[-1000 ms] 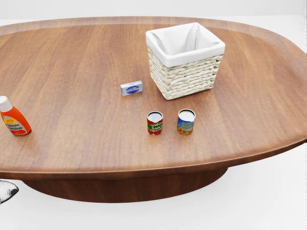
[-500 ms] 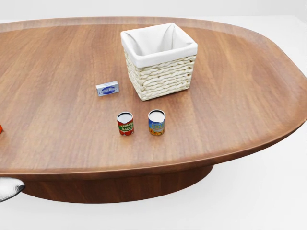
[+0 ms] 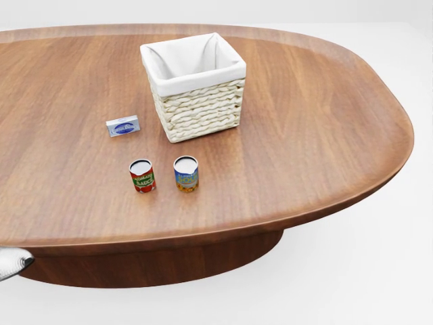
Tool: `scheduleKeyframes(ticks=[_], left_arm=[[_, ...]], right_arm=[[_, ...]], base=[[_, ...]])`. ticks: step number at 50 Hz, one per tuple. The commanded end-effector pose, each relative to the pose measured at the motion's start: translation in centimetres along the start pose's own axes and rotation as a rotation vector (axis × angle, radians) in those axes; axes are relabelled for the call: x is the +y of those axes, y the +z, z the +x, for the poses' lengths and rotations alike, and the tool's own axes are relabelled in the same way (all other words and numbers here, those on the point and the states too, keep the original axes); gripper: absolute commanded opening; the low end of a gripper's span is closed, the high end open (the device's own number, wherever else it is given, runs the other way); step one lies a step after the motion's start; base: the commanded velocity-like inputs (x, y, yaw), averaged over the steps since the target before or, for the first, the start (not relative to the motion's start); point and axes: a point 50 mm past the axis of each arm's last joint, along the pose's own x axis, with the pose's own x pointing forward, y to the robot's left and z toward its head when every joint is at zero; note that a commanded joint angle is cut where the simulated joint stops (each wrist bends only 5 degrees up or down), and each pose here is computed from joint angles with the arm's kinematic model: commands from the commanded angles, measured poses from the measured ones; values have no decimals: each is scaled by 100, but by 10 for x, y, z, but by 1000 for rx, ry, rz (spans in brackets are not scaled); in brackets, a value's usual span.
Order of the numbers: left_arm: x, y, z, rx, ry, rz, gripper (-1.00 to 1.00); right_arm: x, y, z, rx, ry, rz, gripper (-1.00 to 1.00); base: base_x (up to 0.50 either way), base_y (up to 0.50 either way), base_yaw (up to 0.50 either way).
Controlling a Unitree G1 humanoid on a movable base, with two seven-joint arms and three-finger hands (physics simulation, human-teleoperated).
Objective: Pick up the tomato sauce, and put it in the basket.
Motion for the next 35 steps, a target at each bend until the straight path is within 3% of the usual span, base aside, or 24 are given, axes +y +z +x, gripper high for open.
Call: scheduleKeyframes(ticks=[1, 7, 35], left_arm=[[1, -9, 0, 34, 9, 8, 100], [0, -9, -1, 39, 7, 9, 100], [1, -12, -2, 57, 6, 16, 100]], right_arm=[[2, 1, 2, -27, -3, -7, 100], [3, 0, 2, -28, 5, -11, 100], [6, -4, 0, -5, 15, -25, 100]], base=[[0, 0, 0], [7, 0, 0], [34, 0, 0]])
